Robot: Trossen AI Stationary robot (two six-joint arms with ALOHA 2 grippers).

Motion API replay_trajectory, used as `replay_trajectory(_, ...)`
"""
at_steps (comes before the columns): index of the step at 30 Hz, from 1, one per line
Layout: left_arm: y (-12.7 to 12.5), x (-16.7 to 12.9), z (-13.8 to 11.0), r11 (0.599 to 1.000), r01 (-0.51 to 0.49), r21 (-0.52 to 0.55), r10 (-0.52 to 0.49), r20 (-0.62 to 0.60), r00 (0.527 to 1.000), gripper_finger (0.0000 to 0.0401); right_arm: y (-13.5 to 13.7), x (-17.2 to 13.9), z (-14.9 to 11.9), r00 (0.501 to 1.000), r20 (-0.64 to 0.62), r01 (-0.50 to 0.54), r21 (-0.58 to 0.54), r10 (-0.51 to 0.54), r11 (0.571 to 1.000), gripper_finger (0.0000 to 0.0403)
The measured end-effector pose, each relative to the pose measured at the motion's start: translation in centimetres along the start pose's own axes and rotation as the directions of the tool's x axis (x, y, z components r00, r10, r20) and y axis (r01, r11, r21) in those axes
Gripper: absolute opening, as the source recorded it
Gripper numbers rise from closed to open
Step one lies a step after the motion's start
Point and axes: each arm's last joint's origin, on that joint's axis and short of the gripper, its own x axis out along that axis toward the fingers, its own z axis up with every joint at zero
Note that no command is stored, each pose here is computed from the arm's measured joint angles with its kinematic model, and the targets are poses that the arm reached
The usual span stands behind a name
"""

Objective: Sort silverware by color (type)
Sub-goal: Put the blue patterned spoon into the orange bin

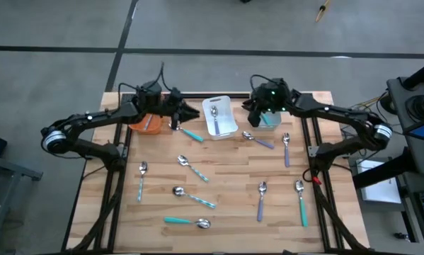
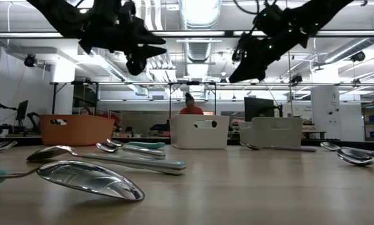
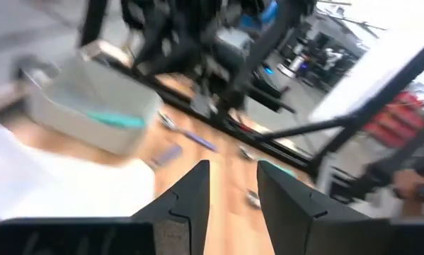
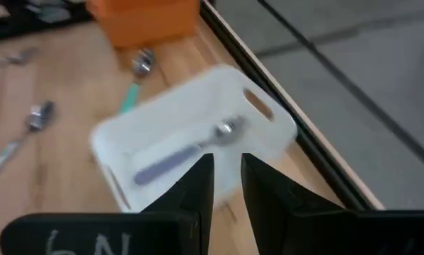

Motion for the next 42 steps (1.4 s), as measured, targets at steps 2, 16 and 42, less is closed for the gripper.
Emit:
replay_trajectory(2,-0.8,0.6,-0.7,0.996,0.022,-0.082,-0.026,-0.047,0.999,0.0094,0.1,-0.6,0.3,0.999,0.045,-0.002,-0.026,0.003,1.0,0.0064)
replay_trajectory(16,-5.3,2.0,-8.6,0.834,-0.347,-0.428,0.026,-0.599,0.801,0.0079,0.2,-3.2,4.5,0.977,0.213,0.053,-0.182,-0.013,0.982,0.0066)
replay_trajectory(42,-11.1,-1.2,-15.5,0.467,-0.875,-0.128,0.318,-0.899,0.302,0.0078,0.2,-2.7,3.4,0.981,0.195,0.068,-0.281,-0.013,0.957,0.0066)
